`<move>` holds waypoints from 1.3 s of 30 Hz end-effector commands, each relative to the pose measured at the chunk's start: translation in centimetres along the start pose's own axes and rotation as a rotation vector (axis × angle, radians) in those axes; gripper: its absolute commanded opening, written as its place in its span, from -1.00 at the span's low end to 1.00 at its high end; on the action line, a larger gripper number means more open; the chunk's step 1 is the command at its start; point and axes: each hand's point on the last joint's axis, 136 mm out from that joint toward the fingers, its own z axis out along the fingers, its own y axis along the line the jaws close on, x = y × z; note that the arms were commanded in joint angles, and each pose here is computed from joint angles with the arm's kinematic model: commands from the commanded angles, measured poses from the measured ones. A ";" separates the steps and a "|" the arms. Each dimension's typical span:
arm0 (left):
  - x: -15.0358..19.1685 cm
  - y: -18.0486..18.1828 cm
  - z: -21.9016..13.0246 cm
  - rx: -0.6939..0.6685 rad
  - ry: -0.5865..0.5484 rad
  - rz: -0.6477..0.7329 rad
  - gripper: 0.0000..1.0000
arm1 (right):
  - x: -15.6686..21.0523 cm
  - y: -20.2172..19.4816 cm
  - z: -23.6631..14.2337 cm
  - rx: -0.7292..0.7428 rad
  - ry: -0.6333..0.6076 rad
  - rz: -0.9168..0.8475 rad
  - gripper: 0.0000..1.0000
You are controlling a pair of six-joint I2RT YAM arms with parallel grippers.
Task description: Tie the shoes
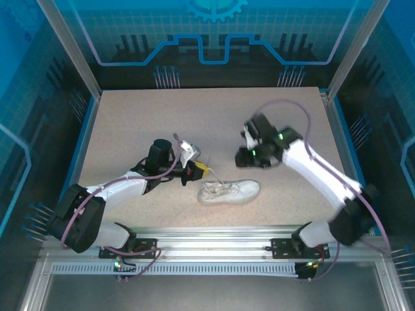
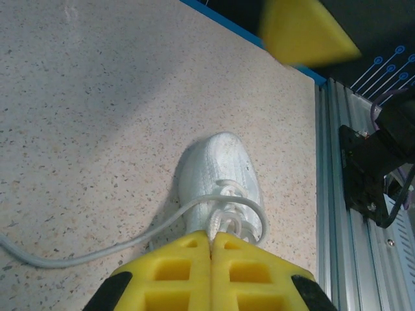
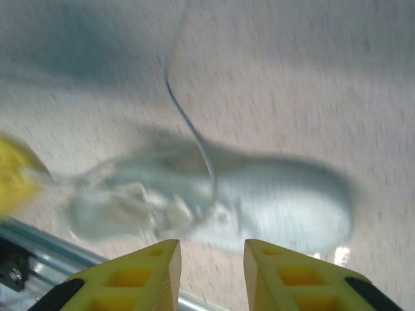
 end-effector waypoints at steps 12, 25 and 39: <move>-1.0 0.8 0.2 -0.037 0.008 -0.033 -1.00 | 9.1 -3.0 10.8 0.074 0.107 0.168 -0.58; -0.6 -0.8 1.2 -0.101 -0.008 -0.033 -1.00 | -7.8 -2.5 14.8 -0.059 0.059 0.052 -0.64; -1.5 0.5 1.7 -0.179 -0.013 -0.054 -1.00 | -14.9 -0.1 14.7 -0.093 0.001 -0.073 -0.68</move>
